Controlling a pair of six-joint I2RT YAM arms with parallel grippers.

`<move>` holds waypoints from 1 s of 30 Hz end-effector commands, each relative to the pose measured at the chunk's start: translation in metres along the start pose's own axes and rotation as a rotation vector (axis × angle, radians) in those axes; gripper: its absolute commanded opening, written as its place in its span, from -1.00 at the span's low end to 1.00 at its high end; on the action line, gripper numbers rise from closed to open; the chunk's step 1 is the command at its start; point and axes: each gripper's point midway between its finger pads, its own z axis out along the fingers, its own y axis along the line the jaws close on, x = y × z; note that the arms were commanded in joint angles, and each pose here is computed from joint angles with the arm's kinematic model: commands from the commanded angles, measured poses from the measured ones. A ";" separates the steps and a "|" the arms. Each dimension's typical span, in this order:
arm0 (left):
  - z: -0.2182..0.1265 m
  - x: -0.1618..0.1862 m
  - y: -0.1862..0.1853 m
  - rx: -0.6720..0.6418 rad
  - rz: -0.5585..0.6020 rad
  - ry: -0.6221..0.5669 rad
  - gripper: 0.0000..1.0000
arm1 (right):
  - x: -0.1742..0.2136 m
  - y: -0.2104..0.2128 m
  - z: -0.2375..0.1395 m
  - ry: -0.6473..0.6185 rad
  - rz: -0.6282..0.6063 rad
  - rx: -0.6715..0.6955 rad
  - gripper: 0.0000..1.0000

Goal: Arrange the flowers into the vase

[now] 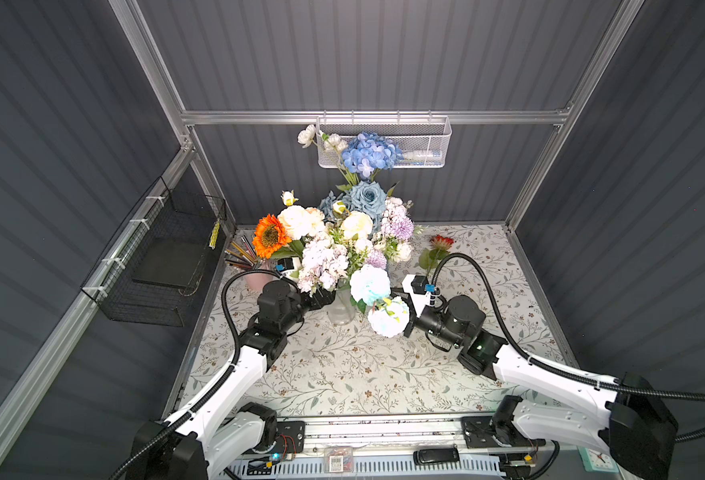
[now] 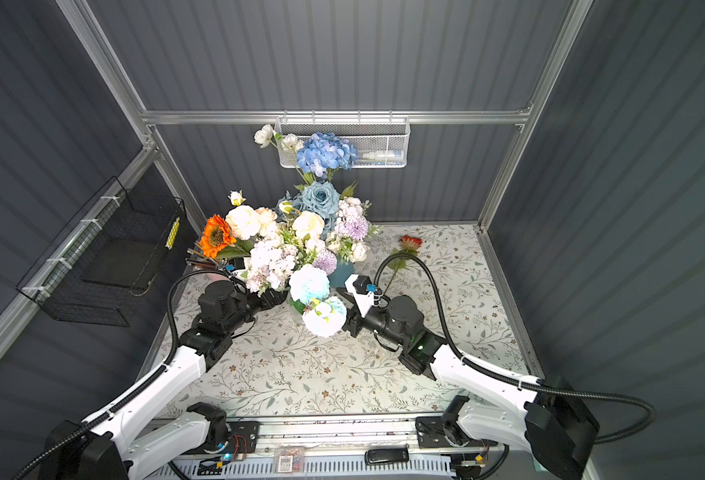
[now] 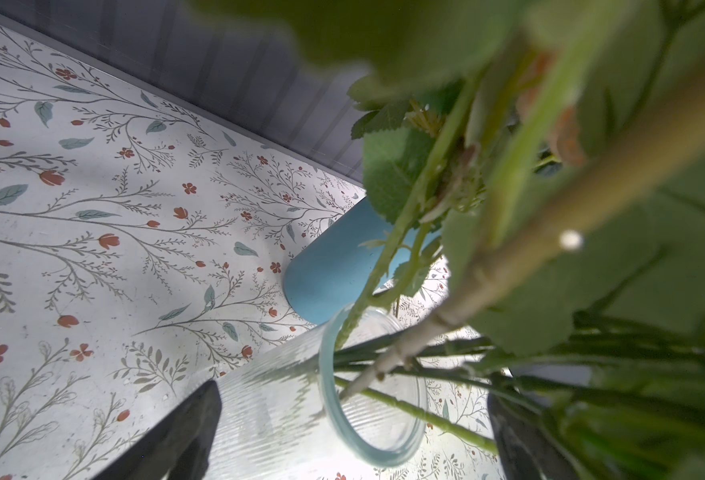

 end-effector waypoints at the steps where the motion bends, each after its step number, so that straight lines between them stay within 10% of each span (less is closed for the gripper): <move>1: -0.003 -0.016 -0.011 0.021 0.029 -0.038 1.00 | -0.047 0.021 0.012 -0.203 -0.054 -0.074 0.02; 13: -0.004 -0.012 -0.009 0.018 0.044 -0.029 0.99 | -0.072 0.017 0.048 -0.288 -0.127 -0.019 -0.11; 20: -0.007 -0.012 -0.010 0.019 0.051 -0.032 1.00 | -0.077 0.008 0.055 -0.286 -0.155 0.024 -0.63; 30: -0.006 -0.010 -0.010 0.026 0.044 -0.030 0.99 | -0.046 -0.012 0.075 -0.003 -0.066 0.051 -0.69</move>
